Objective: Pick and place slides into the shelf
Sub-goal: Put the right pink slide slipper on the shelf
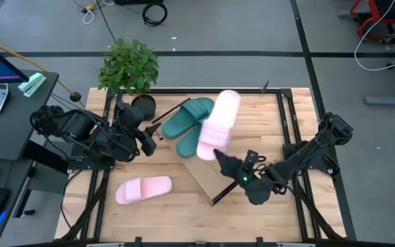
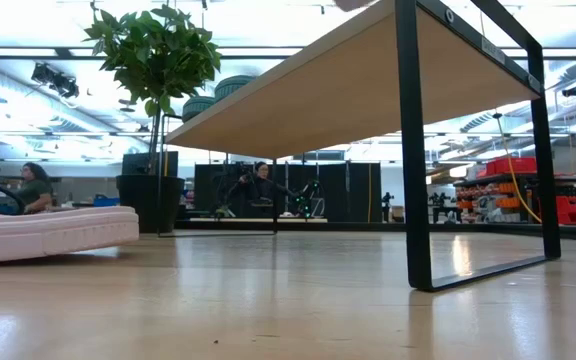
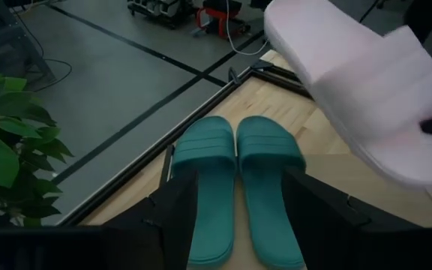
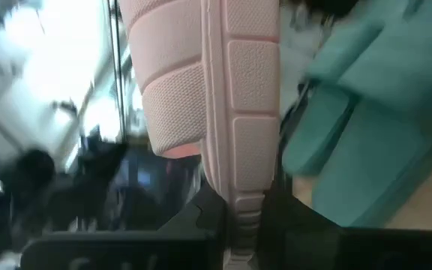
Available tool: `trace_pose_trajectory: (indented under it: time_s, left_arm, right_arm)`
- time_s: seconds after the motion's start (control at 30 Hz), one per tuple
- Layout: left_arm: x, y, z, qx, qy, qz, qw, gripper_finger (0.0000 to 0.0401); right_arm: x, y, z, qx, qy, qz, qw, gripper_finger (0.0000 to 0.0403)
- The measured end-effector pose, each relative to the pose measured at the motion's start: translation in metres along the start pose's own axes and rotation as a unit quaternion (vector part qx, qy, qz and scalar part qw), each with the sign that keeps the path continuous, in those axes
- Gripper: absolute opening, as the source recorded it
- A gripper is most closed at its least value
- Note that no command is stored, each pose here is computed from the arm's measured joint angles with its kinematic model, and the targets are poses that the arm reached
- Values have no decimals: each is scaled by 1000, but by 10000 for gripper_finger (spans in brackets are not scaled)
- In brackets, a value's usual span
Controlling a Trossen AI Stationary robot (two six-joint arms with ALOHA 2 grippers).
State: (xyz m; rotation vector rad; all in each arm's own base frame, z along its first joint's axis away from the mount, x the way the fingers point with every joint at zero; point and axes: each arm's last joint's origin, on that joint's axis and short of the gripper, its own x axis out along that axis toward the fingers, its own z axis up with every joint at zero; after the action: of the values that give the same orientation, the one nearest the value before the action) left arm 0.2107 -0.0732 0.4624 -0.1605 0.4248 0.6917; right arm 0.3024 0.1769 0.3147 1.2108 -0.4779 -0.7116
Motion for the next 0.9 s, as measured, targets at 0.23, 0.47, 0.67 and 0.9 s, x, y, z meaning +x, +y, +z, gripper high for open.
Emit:
trace_pose_trajectory:
  time_s: [0.23, 0.47, 0.67, 0.9]
  left_arm:
    - [0, 3, -4, 18, 27, -3, 999, 194]
    - [0, 3, -5, 24, 33, -3, 999, 193]
    - [0, 4, -5, 25, 33, -2, 999, 188]
    - [2, 5, -4, 23, 34, 4, 999, 188]
  right_arm:
    - [-4, -14, -5, 8, 69, -20, 997, 43]
    - [-24, -17, 2, 8, 127, -41, 991, 43]
    - [-42, -17, 33, 6, 146, -71, 987, 43]
    - [-59, -11, 55, 18, 242, -114, 963, 43]
